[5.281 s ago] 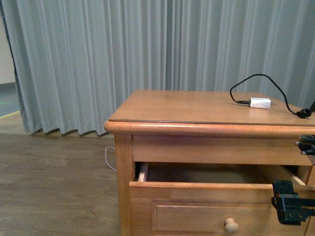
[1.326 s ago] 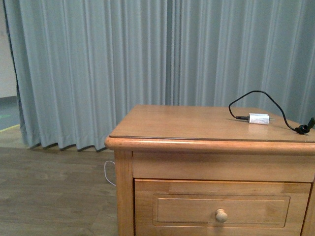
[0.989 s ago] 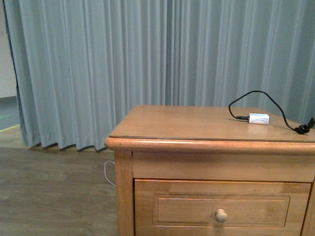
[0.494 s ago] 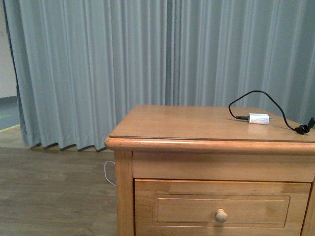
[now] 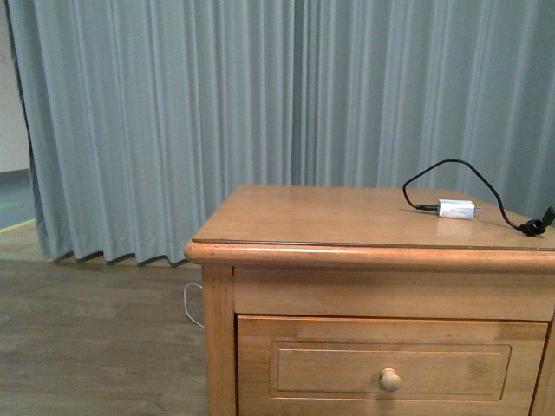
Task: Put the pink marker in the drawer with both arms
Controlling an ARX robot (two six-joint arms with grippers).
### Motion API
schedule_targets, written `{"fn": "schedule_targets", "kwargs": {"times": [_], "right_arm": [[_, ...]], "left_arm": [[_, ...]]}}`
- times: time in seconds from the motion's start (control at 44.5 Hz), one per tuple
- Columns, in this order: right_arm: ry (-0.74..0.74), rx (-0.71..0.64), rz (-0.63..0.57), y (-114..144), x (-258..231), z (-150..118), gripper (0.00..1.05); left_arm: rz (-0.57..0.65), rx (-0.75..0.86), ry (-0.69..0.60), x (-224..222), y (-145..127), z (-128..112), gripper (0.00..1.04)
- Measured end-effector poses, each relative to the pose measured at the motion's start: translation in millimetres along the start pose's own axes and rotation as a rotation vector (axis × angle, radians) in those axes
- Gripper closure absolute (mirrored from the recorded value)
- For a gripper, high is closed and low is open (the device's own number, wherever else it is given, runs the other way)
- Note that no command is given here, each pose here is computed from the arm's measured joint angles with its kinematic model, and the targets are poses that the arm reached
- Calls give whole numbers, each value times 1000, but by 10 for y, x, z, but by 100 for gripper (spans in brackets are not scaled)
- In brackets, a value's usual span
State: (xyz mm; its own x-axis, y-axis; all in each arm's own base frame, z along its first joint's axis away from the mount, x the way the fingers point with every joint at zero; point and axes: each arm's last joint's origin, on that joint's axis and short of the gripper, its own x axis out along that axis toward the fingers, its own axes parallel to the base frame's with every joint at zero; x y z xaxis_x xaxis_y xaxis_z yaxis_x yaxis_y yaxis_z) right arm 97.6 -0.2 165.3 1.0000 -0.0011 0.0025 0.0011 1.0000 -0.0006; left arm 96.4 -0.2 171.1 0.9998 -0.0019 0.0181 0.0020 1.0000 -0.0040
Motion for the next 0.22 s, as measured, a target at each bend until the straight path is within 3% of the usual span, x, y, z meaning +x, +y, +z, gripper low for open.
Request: {"fn": "schedule_targets", "kwargs": {"times": [0.225], "right_arm": [[0, 0, 0, 0, 0, 0, 8]], "left_arm": [[0, 0, 0, 0, 0, 0, 6]]}}
